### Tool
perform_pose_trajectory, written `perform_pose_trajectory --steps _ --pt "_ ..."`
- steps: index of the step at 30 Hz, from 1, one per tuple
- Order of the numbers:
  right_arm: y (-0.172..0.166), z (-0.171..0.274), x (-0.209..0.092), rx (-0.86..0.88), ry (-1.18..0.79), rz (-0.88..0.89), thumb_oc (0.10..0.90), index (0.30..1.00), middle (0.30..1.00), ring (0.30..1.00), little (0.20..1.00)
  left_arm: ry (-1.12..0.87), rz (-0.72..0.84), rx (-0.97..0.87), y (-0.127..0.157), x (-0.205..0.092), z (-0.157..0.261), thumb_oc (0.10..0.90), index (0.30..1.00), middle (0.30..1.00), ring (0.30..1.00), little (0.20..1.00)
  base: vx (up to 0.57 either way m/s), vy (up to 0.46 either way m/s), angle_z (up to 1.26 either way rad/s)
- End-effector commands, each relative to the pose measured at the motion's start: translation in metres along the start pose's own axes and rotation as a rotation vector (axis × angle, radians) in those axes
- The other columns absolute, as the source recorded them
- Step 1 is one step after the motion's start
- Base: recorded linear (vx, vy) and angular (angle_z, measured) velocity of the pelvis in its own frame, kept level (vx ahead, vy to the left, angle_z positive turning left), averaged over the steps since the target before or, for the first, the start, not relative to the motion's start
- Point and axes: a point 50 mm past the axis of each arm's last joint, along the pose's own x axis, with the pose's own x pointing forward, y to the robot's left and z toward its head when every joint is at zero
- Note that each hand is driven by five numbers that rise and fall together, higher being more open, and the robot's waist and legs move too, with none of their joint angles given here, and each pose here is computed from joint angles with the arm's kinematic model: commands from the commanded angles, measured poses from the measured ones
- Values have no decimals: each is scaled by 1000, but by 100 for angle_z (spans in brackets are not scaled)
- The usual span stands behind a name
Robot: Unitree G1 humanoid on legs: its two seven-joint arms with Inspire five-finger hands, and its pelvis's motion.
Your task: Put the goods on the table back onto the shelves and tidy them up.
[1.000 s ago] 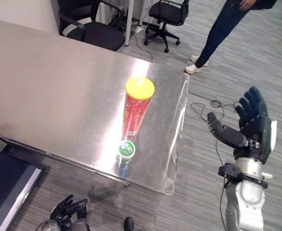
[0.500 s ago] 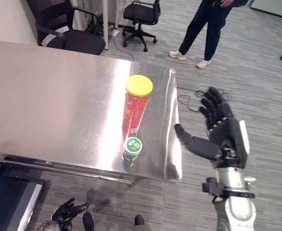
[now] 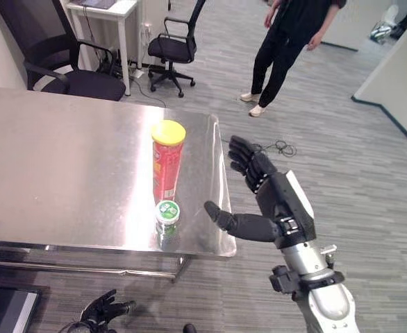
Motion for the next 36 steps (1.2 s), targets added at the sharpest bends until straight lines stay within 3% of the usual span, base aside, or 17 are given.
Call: perform_pose_trajectory --steps 1,9,23,36 --pt "2 51 14 -104 -279 78 800 900 900 900 900 -74 -8 22 0 7 30 800 900 900 900 900 0 0 0" --pt "-1 33 15 -201 -166 76 800 900 900 900 900 -70 -7 -19 -1 6 27 800 900 900 900 900 22 4 9" --pt "-3 -12 18 -204 13 39 800 900 900 900 900 -62 -34 -24 -10 6 25 800 900 900 900 900 24 1 5" --pt "5 -23 27 -155 21 47 800 900 900 900 900 -61 -22 -40 -8 5 22 800 900 900 900 900 19 -3 3"
